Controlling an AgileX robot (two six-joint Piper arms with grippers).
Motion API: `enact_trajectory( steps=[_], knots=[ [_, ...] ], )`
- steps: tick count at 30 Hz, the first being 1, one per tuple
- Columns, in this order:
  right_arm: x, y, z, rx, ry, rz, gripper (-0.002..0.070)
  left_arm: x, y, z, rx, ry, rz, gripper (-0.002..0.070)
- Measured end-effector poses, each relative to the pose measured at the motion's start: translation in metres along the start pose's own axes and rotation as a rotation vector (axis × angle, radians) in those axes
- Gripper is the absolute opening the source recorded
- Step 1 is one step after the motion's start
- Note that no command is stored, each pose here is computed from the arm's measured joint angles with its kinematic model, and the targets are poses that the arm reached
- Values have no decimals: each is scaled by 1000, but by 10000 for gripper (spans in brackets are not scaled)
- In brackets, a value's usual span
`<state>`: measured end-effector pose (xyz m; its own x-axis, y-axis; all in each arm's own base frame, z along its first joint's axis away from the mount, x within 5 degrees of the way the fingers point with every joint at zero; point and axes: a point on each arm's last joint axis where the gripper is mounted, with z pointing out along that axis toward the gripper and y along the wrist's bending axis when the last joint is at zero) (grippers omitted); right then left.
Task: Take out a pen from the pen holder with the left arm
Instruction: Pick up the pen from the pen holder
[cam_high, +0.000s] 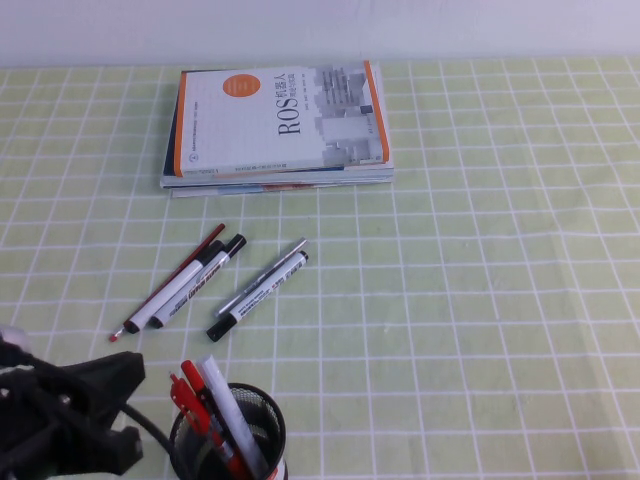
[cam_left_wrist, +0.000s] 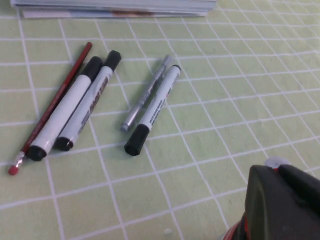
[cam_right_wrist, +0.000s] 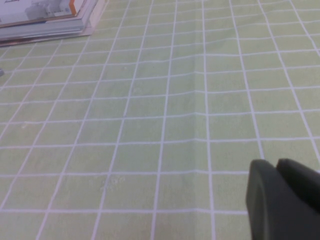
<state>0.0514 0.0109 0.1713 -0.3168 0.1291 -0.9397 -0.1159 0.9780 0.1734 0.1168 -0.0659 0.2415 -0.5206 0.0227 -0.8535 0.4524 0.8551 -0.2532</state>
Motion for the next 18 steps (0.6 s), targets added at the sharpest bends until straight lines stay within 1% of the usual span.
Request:
enact_trajectory(
  steps=[5, 6, 8, 11, 13, 15, 18],
  knots=[
    [0, 0, 0, 0, 0, 0, -13, 5, -11, 4, 31, -52, 91, -1],
    [0, 0, 0, 0, 0, 0, -13, 7, -14, 4, 49, -57, 94, 6],
    [0, 0, 0, 0, 0, 0, -13, 12, -19, 5, 77, -77, 110, 44],
    [0, 0, 0, 0, 0, 0, -13, 21, -23, 6, 117, -97, 106, 168],
    [0, 0, 0, 0, 0, 0, -12, 28, -23, 7, 132, -108, 71, 300],
    [0, 0, 0, 0, 0, 0, -12, 34, -20, 8, 134, -122, 45, 388],
    [0, 0, 0, 0, 0, 0, -12, 42, -16, 8, 127, -159, 5, 450]
  ],
)
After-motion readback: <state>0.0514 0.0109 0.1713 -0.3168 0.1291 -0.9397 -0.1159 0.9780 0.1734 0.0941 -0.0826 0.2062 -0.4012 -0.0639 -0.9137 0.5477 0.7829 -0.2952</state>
